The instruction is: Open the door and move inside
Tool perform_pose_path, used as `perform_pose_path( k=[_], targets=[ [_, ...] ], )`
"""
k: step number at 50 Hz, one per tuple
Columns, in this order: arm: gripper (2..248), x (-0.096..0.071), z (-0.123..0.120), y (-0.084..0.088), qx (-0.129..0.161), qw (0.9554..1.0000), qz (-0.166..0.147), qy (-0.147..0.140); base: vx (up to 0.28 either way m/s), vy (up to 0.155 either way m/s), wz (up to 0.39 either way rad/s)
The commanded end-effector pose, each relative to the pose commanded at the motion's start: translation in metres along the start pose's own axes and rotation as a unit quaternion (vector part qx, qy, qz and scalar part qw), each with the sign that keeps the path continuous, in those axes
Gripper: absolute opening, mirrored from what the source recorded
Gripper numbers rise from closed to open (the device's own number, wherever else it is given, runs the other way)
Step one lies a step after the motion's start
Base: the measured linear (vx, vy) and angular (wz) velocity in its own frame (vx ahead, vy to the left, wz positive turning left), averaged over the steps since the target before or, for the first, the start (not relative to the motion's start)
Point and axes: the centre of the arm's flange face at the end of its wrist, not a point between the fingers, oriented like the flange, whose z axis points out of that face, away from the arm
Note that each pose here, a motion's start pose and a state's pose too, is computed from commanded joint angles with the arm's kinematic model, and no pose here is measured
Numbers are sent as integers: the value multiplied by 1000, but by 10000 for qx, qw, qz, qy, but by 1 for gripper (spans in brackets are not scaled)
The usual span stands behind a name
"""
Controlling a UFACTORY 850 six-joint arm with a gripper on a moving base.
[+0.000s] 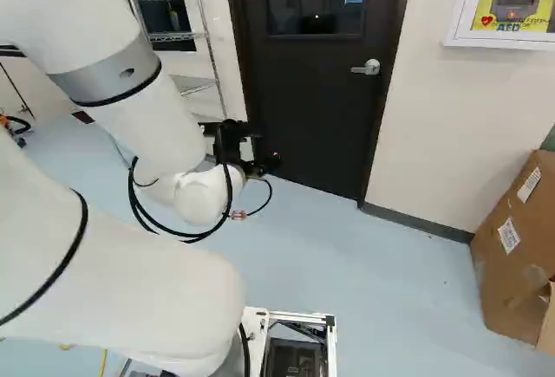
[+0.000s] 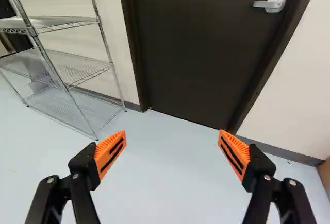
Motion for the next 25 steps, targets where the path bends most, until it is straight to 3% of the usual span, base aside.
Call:
perform_pose_path(
  k=[25],
  targets=[
    [247, 0, 0, 0, 0, 10000, 0, 0, 193, 2, -191]
  ],
)
